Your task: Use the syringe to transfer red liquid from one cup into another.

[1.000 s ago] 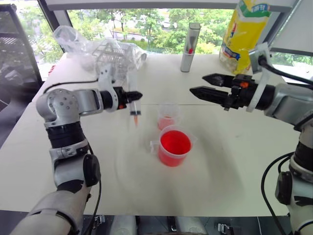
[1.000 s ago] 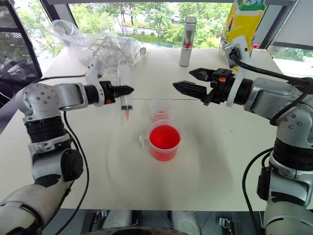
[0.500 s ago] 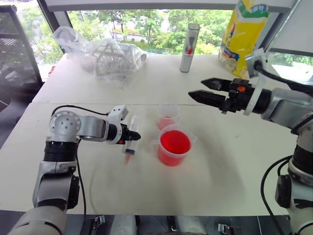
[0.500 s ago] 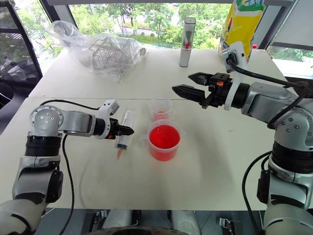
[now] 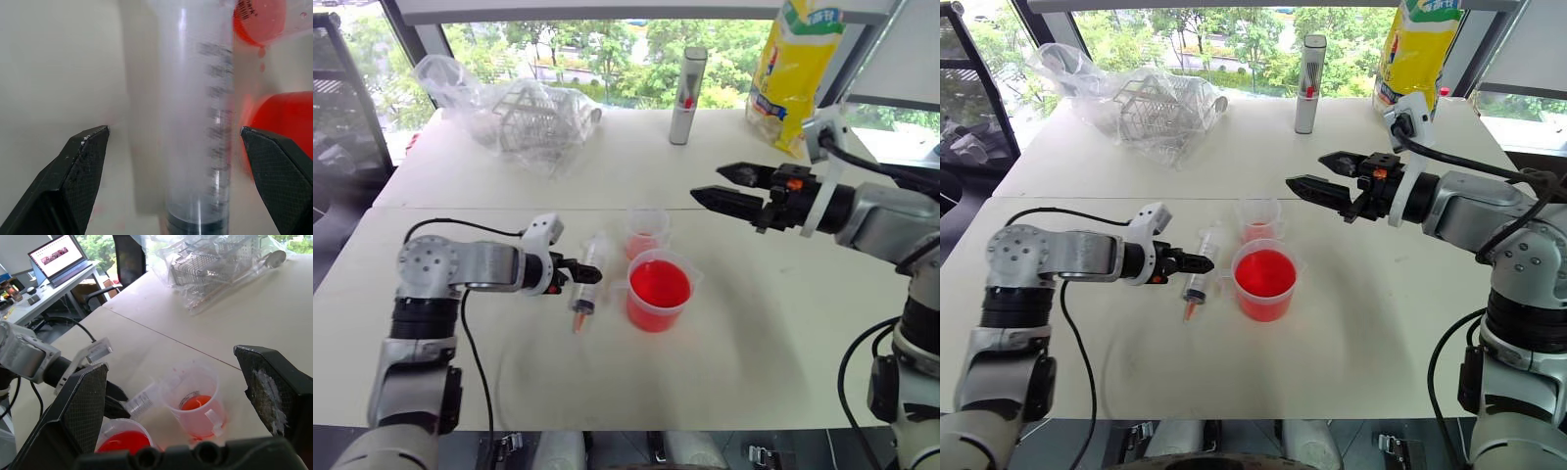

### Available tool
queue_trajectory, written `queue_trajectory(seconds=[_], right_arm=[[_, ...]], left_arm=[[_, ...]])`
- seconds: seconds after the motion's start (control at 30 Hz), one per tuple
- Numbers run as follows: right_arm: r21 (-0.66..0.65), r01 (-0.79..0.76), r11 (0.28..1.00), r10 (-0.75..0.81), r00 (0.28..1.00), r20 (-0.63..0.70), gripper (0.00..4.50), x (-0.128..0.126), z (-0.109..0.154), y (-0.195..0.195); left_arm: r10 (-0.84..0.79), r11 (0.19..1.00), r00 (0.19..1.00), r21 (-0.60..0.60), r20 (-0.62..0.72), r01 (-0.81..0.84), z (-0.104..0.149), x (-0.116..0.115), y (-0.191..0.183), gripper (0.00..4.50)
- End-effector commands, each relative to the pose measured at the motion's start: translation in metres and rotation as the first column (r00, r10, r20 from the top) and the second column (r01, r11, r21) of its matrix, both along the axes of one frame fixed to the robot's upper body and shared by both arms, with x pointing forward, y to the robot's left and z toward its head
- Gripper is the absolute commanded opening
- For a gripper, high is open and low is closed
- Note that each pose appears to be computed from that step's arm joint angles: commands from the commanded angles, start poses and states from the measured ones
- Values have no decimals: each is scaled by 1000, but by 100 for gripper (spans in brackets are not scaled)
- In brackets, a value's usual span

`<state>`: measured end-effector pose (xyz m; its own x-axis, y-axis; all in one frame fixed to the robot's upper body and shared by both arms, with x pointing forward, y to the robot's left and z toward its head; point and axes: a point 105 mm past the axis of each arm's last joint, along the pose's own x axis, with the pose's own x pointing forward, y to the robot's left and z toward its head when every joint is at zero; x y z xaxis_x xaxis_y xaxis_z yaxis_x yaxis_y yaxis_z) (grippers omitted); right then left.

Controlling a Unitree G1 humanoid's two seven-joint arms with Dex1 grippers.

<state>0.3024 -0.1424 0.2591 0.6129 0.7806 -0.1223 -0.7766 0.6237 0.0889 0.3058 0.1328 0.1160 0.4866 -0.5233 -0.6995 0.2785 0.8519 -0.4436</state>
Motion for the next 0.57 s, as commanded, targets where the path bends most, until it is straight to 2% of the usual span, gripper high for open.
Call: queue_trajectory(seconds=[0.03,0.17,0.33,0.4,0.5,0.57], right_arm=[[-19,-8,1000,9,999,53,450,-8,10,-5],[-101,7,995,-4,1000,24,450,-12,-5,-16],[-229,-19,973,22,1000,8,450,-23,-25,-29],[-290,-41,956,44,999,5,450,-27,-34,-34],[-340,-94,936,95,995,-13,450,-35,-41,-37],[-373,-131,919,131,991,-25,450,-40,-46,-37]], left_arm=[[-66,995,991,-66,119,74,31,-9,-2,446],[-144,984,958,-68,249,166,55,-21,6,446],[-283,950,842,13,459,312,84,-32,13,446],[-328,932,766,57,553,357,93,-33,17,446],[-414,890,684,109,601,443,93,-42,18,446],[-466,857,661,115,588,501,86,-51,17,446]])
